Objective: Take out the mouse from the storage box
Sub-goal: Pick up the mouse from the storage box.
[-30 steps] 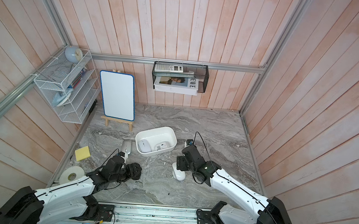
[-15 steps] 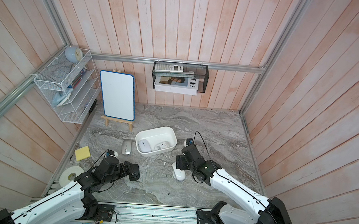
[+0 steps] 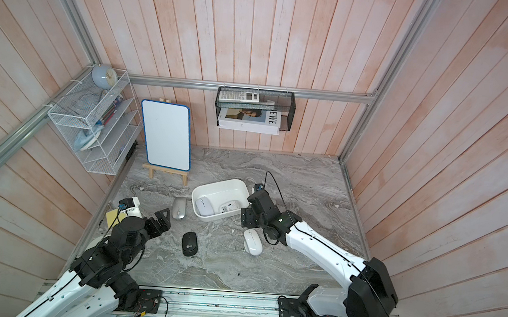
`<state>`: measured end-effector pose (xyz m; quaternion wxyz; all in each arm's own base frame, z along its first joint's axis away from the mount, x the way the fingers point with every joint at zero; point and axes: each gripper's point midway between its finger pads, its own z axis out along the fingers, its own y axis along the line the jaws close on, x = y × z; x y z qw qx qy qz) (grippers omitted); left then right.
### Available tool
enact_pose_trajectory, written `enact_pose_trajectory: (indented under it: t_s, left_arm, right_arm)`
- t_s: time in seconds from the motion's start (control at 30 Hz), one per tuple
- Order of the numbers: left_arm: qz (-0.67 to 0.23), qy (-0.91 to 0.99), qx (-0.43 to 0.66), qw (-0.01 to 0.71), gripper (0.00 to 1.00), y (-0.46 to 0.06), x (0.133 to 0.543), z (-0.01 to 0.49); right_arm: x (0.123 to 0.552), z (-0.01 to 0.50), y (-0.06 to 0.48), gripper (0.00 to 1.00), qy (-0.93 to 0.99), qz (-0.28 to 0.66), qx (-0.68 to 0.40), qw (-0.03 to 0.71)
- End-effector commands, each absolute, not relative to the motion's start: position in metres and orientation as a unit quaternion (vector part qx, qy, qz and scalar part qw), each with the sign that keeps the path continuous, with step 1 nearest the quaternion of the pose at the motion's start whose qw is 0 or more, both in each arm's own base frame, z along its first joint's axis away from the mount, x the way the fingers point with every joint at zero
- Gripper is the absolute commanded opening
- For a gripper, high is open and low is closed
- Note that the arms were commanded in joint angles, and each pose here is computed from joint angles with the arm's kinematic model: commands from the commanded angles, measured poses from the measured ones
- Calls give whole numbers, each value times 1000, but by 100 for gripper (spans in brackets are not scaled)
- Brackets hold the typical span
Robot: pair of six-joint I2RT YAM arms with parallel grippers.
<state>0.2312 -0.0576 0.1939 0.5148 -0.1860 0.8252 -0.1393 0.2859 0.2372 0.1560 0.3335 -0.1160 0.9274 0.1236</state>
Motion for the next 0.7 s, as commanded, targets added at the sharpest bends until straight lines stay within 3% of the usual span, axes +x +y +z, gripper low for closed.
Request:
enact_pose_trajectory:
  t_s: [0.0, 0.27, 0.67]
  left_arm:
    - [-102, 809, -184, 549, 100, -42, 232, 200]
    - [-54, 813, -172, 554, 100, -29, 229, 176]
    - [-70, 798, -174, 572, 100, -28, 227, 179]
  right_arm:
    - [295, 156, 259, 84, 930, 123, -146, 314]
    - [327, 149, 321, 83, 934, 107, -191, 282]
    - [352, 115, 393, 83, 942, 97, -231, 224]
